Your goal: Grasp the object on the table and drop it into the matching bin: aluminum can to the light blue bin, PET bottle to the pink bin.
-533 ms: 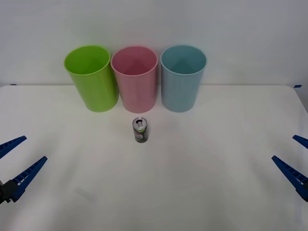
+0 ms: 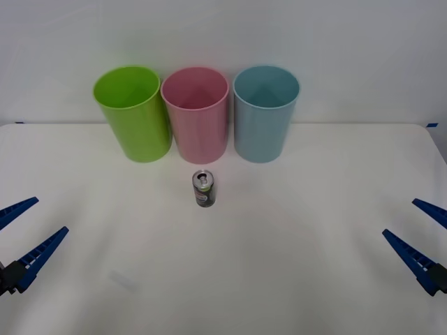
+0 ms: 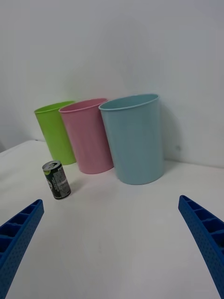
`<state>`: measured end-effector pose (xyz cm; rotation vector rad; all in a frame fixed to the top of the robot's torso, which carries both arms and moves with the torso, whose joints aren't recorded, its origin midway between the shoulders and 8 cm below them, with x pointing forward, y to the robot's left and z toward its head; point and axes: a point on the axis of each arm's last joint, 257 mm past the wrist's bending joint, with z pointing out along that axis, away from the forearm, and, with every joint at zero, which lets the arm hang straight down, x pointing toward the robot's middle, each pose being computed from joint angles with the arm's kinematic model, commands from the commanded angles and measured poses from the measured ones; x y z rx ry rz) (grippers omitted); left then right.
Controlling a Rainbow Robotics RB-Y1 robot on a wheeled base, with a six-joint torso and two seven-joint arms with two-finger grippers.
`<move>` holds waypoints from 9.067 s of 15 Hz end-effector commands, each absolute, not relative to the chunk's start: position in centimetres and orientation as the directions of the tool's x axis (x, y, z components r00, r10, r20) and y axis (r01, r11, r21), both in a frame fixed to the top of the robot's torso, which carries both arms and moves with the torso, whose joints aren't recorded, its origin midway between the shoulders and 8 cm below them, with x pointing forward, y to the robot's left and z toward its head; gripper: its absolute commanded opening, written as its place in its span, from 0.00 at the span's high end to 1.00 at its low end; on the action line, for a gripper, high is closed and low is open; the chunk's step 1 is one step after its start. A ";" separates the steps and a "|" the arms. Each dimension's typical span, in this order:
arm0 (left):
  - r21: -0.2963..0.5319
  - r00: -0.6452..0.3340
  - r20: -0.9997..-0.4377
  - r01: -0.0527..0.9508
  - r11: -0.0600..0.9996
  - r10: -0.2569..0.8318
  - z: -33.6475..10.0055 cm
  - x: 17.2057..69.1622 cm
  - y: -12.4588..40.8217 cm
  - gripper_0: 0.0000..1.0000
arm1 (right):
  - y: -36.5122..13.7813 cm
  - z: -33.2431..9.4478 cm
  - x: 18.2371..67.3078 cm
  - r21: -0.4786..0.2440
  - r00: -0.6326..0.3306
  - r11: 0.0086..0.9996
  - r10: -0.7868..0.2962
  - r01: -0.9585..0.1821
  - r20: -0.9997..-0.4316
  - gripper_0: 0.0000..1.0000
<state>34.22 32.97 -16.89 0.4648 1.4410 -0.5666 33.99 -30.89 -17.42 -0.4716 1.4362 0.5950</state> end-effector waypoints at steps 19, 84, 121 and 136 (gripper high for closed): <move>-0.039 0.041 -0.996 0.618 0.785 -0.082 -16.9 34.2 33.0 0.00 | -15.7 -24.1 40.3 -0.040 0.035 0.729 -0.021 -0.684 -0.999 0.00; -0.039 0.041 -0.996 0.618 0.785 -0.082 -16.9 34.2 33.0 0.00 | -3.6 -24.3 49.1 -0.089 0.033 0.776 -0.088 -0.624 -0.996 1.00; -0.039 0.041 -0.996 0.618 0.785 -0.082 -16.9 34.2 33.0 0.00 | -11.5 -2.1 61.4 -0.094 0.236 0.825 0.050 -0.557 -0.970 1.00; -0.039 0.041 -0.996 0.618 0.785 -0.082 -16.9 34.2 33.0 0.00 | -8.1 -1.4 66.8 -0.086 0.227 0.862 0.034 -0.499 -0.973 1.00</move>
